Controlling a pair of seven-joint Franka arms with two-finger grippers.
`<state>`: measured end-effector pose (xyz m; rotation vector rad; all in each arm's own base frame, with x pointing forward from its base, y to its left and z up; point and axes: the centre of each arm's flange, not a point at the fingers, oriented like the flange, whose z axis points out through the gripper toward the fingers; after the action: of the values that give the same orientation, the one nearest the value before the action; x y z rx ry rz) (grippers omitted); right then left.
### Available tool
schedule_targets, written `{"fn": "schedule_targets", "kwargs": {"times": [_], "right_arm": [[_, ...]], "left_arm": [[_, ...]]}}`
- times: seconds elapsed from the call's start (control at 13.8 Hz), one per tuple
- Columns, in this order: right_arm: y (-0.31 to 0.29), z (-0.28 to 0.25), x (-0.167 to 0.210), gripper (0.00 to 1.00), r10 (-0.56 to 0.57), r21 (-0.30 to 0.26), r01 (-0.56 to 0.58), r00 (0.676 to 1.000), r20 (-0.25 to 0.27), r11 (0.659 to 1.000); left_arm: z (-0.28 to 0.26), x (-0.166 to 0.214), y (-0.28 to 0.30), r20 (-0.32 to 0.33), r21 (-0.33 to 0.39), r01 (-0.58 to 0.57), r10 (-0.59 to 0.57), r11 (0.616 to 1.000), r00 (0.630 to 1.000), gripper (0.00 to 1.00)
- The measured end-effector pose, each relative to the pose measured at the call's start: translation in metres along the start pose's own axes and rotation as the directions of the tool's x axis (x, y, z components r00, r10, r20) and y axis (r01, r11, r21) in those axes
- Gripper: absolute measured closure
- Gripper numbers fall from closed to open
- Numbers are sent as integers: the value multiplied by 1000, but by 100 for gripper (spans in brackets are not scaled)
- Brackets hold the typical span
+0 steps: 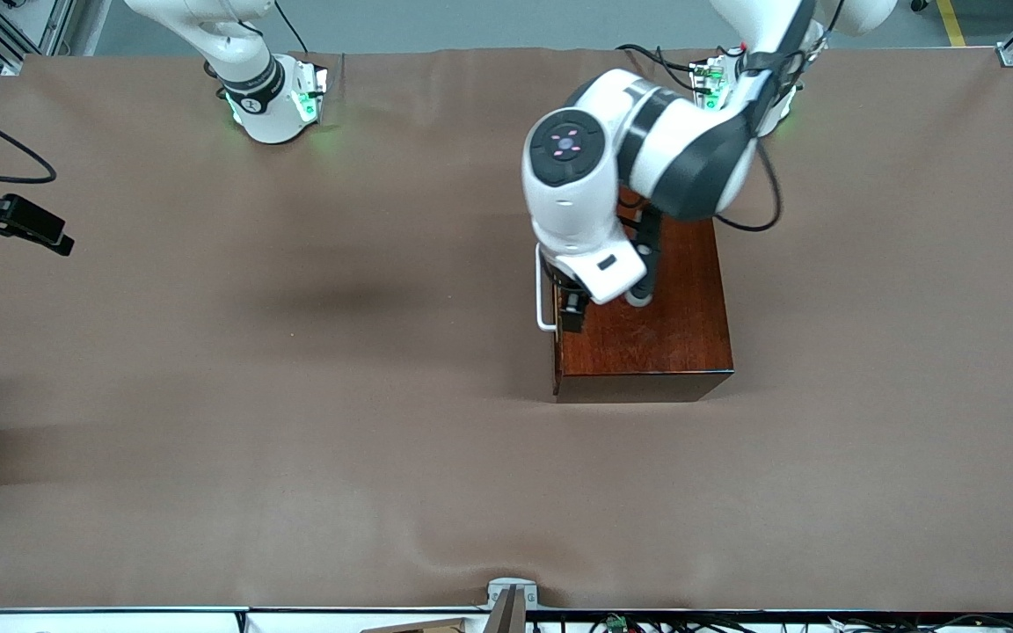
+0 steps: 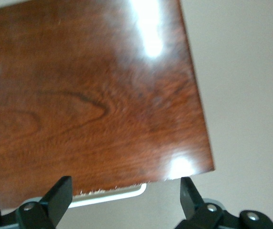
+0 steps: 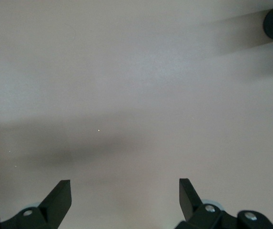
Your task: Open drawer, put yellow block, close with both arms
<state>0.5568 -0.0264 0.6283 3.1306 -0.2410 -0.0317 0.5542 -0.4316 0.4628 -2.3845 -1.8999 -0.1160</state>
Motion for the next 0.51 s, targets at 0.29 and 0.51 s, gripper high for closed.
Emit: {"fn": "schedule_targets", "kwargs": {"times": [0.29,0.51], "right_arm": [[0,-1,0,0,0,0,0,1000,-2,1000],[0,-2,0,0,1,0,-1,1000,-4,1000]], "left_arm": [[-17,86,24,13,-12,-18,18,1000,1000,0],[-23,156,30,19,-4,-61,61,998,998,0]]}}
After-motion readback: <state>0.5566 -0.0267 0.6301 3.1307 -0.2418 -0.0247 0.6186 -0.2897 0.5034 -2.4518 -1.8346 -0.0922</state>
